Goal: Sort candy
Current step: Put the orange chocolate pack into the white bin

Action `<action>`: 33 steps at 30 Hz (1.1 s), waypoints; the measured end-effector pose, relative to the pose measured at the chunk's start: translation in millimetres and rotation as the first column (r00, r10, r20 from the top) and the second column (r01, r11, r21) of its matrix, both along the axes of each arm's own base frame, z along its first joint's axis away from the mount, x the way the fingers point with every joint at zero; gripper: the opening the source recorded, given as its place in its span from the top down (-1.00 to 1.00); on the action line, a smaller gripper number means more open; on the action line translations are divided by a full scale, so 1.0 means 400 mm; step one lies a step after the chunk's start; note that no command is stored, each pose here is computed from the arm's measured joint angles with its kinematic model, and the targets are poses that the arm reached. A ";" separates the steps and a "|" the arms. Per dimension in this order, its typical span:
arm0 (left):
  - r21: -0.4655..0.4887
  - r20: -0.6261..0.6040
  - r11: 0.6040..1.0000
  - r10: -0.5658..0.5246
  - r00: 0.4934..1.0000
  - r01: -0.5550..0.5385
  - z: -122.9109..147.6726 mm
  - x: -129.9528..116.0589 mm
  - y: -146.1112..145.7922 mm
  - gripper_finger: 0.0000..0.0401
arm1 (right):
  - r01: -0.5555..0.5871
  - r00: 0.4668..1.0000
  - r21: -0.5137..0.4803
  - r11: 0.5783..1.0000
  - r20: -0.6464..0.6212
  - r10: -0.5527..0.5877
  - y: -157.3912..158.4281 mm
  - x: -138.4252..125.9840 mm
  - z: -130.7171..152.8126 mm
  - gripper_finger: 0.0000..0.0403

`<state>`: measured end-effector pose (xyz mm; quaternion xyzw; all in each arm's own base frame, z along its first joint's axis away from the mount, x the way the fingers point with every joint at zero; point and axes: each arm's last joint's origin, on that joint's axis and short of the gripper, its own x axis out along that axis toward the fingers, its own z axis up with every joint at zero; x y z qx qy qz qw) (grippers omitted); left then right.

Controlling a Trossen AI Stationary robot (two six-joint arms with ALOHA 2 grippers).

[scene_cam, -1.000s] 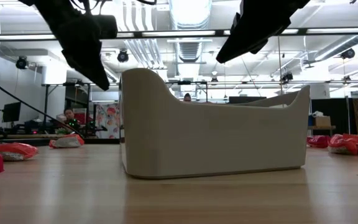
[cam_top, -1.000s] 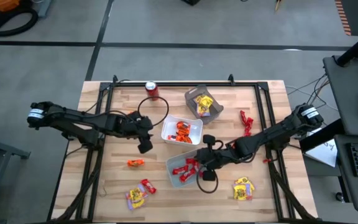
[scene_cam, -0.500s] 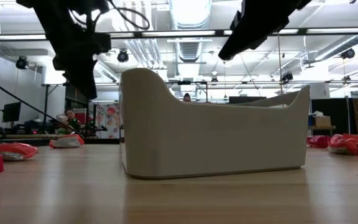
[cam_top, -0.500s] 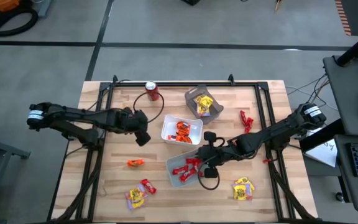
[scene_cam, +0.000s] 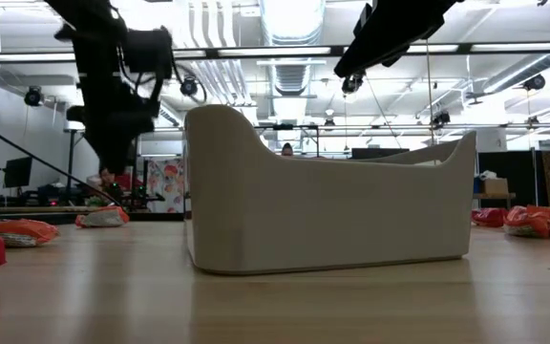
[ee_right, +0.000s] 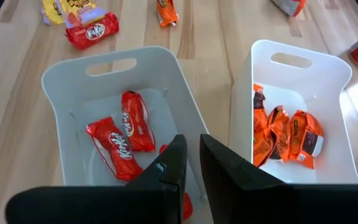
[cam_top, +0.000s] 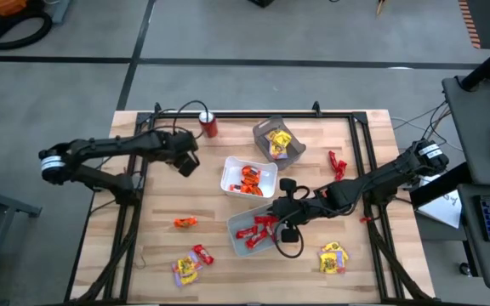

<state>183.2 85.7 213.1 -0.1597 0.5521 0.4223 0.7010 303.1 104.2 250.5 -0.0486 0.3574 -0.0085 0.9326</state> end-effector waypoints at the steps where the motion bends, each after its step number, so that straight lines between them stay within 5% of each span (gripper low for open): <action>1: -0.004 -0.023 1.000 -0.005 1.000 0.005 -0.010 -0.001 0.008 0.47 | 0.000 1.000 0.001 1.000 0.001 0.000 0.000 0.000 0.000 0.80; 19: -0.120 -0.274 0.992 -0.079 0.959 0.048 -0.176 0.050 0.068 -0.08 | 0.006 1.000 0.009 1.000 0.005 -0.006 0.000 0.001 0.000 0.80; 24: -0.141 -0.301 0.987 -0.113 0.947 0.073 -0.195 0.058 0.071 0.17 | 0.010 1.000 0.013 1.000 0.004 -0.010 0.001 0.001 0.000 0.80; 33: -0.115 -0.262 0.990 -0.107 0.959 0.079 -0.160 0.046 0.064 0.94 | 0.024 1.000 0.023 0.999 -0.006 -0.023 -0.001 -0.002 -0.010 0.80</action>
